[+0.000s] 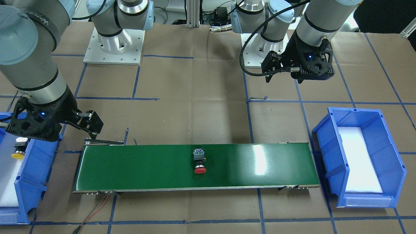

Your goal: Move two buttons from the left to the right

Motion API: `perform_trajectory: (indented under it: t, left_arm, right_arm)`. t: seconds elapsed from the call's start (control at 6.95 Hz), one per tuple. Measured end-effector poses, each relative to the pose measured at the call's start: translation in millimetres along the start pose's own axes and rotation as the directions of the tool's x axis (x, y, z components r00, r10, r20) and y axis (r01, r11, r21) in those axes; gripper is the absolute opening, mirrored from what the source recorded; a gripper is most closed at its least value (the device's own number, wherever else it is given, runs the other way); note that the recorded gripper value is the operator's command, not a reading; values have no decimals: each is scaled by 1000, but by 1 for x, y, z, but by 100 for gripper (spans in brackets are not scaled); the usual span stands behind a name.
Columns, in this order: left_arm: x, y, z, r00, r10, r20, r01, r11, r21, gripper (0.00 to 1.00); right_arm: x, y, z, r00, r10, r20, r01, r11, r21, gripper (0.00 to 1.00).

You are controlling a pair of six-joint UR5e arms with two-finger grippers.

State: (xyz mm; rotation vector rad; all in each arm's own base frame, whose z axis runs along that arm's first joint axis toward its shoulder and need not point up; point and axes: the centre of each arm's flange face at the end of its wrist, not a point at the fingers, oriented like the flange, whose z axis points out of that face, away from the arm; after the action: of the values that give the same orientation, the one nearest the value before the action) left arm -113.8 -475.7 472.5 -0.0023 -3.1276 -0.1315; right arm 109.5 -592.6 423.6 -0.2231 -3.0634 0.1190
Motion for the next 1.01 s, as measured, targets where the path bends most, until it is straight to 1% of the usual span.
perform_trajectory:
  t: [0.43,1.01]
  left_arm:
    - [0,0,0,1000,-1,-1,1,1000,1,100]
    - [0,0,0,1000,-2,-1,2,1000,0,100]
  right_arm:
    - [-35,9,6,1000,-28,9,28,1000,-4,100]
    - [-44,9,14,999,-40,15,40,999,-15,100]
